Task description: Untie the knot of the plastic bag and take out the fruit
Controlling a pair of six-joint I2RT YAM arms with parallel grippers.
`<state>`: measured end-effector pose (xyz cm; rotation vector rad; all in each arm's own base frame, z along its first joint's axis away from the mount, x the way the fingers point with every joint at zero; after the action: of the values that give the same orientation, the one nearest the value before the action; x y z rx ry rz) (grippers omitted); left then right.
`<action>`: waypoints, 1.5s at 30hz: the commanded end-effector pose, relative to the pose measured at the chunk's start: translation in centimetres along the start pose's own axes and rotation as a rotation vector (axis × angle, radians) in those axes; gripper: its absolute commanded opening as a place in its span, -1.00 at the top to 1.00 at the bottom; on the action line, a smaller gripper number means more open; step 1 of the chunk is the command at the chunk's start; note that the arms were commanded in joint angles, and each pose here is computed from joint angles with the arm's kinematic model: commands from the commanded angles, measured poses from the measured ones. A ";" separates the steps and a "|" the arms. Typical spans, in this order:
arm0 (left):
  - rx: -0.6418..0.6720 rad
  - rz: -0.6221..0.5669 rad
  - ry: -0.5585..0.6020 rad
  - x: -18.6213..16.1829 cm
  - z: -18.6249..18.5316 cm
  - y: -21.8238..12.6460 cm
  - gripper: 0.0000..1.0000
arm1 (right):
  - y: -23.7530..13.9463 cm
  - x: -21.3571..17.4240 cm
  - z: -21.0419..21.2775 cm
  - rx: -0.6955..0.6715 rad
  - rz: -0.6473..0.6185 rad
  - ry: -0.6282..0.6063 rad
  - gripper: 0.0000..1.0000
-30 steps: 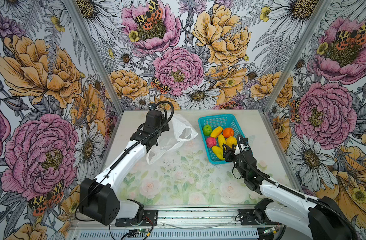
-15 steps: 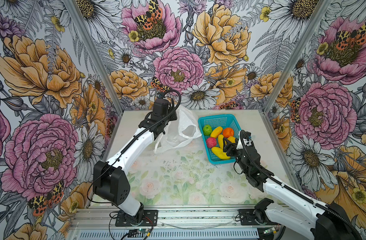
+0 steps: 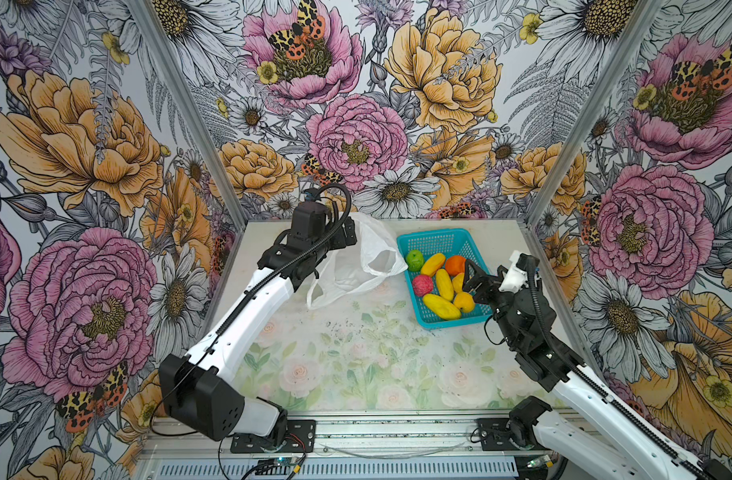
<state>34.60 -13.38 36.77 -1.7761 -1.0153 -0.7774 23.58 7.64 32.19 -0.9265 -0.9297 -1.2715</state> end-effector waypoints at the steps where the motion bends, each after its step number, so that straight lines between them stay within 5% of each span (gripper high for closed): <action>1: -0.063 -0.003 -0.039 -0.5 0.0 -3.8 -0.97 | -1.7 2.5 -2.5 -0.185 -0.090 0.043 -0.99; 7: 0.018 -0.112 -0.064 -0.8 3.2 -8.1 -0.97 | -2.7 3.5 -7.2 -0.422 -0.199 0.114 -0.99; 10: 0.234 -0.215 -0.113 -0.7 7.6 -8.7 -0.97 | -2.2 2.9 -9.8 -0.531 -0.215 0.106 -0.99; 15: 0.459 -0.318 -0.180 -3.7 17.1 -4.7 -0.97 | 0.9 -0.5 -15.1 -0.695 -0.056 -0.062 -0.99; 17: 0.585 -0.284 -0.193 -5.9 21.7 -3.3 -0.98 | 0.9 -2.2 -17.5 -0.824 -0.015 -0.098 -0.99; 20: 0.707 -0.204 -0.354 -7.8 27.3 -3.5 -0.98 | 1.3 -4.6 -19.0 -0.836 -0.011 -0.102 -0.99; 23: 0.776 -0.258 -0.290 -9.4 29.3 -3.0 -0.97 | 1.7 -6.1 -20.1 -0.865 -0.007 -0.128 -0.99; 30: 0.662 -0.238 -0.186 -10.5 28.6 1.3 -0.97 | 5.3 -9.8 -21.8 -0.820 0.074 -0.180 -0.99; 34: 0.663 -0.264 -0.071 -10.5 26.9 2.7 -0.97 | 7.6 -10.6 -21.2 -0.650 0.084 -0.189 -0.99; 41: 0.574 -0.140 0.324 -12.6 20.4 8.1 -0.97 | 9.0 -11.2 -19.3 -0.492 0.132 -0.266 -0.99; 45: 0.561 -0.176 0.333 -12.7 20.0 7.7 -0.97 | 10.0 -12.4 -17.3 -0.377 0.147 -0.355 -0.99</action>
<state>36.73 -1.68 13.28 -1.1581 -0.9778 -0.7067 32.26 -5.71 13.43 -1.5951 -0.7097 -1.2850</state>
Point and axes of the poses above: each gripper's point midway between its finger pads, its own y axis out along the fingers, its own z axis along the line the jaws close on, x = y × z, the point moved 6 cm from there along -y, back along the fingers, and after that the axes turned 3 degrees about -y, right-handed, at the moved point
